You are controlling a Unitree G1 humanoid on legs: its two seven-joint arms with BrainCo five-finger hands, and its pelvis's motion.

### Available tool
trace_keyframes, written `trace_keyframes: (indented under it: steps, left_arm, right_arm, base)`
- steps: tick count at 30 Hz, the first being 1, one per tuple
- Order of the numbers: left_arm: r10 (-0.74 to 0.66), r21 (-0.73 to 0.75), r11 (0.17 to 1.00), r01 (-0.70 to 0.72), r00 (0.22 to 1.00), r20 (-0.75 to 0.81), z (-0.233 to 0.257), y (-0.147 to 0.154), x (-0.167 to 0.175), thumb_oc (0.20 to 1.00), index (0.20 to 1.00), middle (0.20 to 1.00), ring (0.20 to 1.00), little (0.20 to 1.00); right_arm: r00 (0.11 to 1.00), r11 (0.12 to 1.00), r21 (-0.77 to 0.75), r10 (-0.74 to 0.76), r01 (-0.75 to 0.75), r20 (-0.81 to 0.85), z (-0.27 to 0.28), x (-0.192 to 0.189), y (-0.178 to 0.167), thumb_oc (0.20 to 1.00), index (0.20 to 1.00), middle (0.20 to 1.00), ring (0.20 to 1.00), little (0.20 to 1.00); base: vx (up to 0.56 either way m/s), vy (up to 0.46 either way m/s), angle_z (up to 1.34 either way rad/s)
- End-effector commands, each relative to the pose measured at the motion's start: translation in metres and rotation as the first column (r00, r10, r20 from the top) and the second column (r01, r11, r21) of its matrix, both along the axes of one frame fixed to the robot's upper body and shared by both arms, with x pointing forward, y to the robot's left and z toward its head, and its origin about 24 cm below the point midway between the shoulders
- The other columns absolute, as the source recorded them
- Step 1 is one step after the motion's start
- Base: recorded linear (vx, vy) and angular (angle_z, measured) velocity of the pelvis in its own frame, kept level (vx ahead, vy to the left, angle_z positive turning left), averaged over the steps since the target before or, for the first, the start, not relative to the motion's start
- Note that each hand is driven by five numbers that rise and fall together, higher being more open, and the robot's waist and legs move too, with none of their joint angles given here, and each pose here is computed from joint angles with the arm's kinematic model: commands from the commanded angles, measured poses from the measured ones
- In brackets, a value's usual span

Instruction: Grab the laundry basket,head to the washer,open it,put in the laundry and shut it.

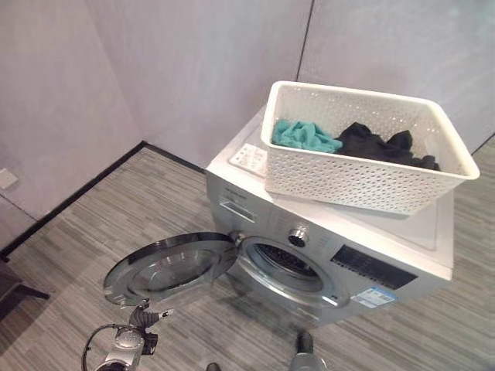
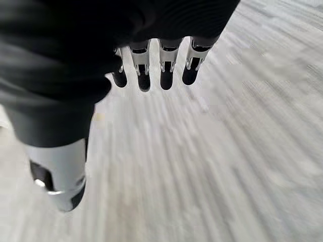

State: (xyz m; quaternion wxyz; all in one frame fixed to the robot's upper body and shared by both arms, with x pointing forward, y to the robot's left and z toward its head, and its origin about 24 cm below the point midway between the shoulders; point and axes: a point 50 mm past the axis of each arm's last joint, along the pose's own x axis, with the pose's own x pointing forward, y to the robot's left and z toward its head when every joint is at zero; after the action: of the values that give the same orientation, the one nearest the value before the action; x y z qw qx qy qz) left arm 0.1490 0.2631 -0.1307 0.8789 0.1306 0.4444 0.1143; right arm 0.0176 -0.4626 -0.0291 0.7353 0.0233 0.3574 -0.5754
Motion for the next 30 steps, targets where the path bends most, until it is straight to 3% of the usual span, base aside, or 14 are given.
trace_keyframes:
  steps: [1,3,4,5,9,13,14,19,20,21,24,30]
  left_arm:
    - [0.067,0.001,0.998,-0.067,0.996,0.059,0.004,0.002,0.009,1.0,1.0,1.0,1.0,1.0]
    - [0.088,-0.027,0.996,-0.087,0.995,0.04,-0.001,-0.004,0.002,1.0,1.0,1.0,1.0,1.0]
    - [0.095,-0.041,0.995,-0.094,0.995,0.019,-0.004,-0.009,-0.003,1.0,1.0,1.0,1.0,1.0]
    - [0.095,-0.04,0.995,-0.094,0.995,0.02,-0.004,-0.008,-0.003,1.0,1.0,1.0,1.0,1.0]
    - [0.066,-0.033,0.997,-0.065,0.998,0.011,-0.005,-0.011,-0.002,1.0,1.0,1.0,1.0,1.0]
    - [0.008,-0.046,0.999,-0.007,1.0,0.017,-0.004,-0.02,0.004,1.0,1.0,1.0,1.0,1.0]
    - [0.011,-0.048,0.999,-0.011,1.0,0.017,-0.004,-0.02,0.004,1.0,1.0,1.0,1.0,1.0]
    - [-0.01,-0.083,0.997,0.009,1.0,-0.013,-0.009,-0.026,-0.003,1.0,1.0,1.0,1.0,1.0]
    - [-0.01,-0.107,0.994,0.007,1.0,-0.02,-0.011,-0.027,-0.008,1.0,1.0,1.0,1.0,1.0]
    - [-0.008,-0.109,0.994,0.006,1.0,-0.02,-0.012,-0.028,-0.009,1.0,1.0,1.0,1.0,1.0]
    - [-0.01,-0.137,0.991,0.005,1.0,-0.03,-0.014,-0.029,-0.016,1.0,1.0,1.0,1.0,1.0]
    - [-0.009,-0.155,0.988,0.007,1.0,-0.015,-0.013,-0.028,-0.016,1.0,1.0,1.0,1.0,1.0]
  right_arm:
    - [0.977,0.894,-0.425,0.196,-0.144,0.08,0.079,0.066,-0.022,1.0,1.0,1.0,1.0,1.0]
    - [0.902,0.746,-0.639,0.389,-0.189,0.188,0.134,0.117,-0.003,1.0,1.0,1.0,1.0,1.0]
    - [0.819,0.609,-0.776,0.523,-0.165,0.237,0.178,0.142,0.018,1.0,1.0,1.0,1.0,1.0]
    - [0.819,0.61,-0.775,0.522,-0.164,0.237,0.178,0.142,0.019,1.0,1.0,1.0,1.0,1.0]
    - [0.674,0.284,-0.948,0.729,-0.142,0.117,0.265,0.174,0.059,1.0,1.0,1.0,1.0,1.0]
    - [0.505,0.055,-0.981,0.862,-0.184,-0.047,0.318,0.212,0.103,1.0,1.0,1.0,1.0,1.0]
    - [0.502,0.053,-0.981,0.863,-0.185,-0.048,0.318,0.214,0.104,1.0,1.0,1.0,1.0,1.0]
    - [0.386,-0.142,-0.936,0.883,-0.322,-0.267,0.342,0.232,0.127,1.0,1.0,1.0,1.0,1.0]
    - [0.331,-0.229,-0.875,0.861,-0.426,-0.387,0.345,0.24,0.132,1.0,1.0,1.0,1.0,1.0]
    - [0.329,-0.231,-0.874,0.861,-0.427,-0.388,0.346,0.24,0.132,1.0,1.0,1.0,1.0,1.0]
    - [0.242,-0.34,-0.718,0.781,-0.608,-0.575,0.346,0.256,0.132,1.0,1.0,1.0,1.0,1.0]
    - [0.144,-0.371,-0.512,0.685,-0.775,-0.714,0.332,0.283,0.127,1.0,1.0,1.0,1.0,1.0]
  base:
    - [0.18,-0.056,-0.32]
    - [0.11,-0.042,-0.24]
    - [0.06,-0.041,-0.3]
    - [0.07,-0.047,-0.24]
    - [0.04,-0.052,0.05]
    - [0.02,-0.063,-0.02]
    - [0.01,-0.053,0.01]
    - [0.01,-0.031,0.04]
    - [0.0,0.0,0.0]
    - [0.0,0.0,0.0]
    - [0.0,-0.004,-0.01]
    - [0.0,-0.012,-0.09]
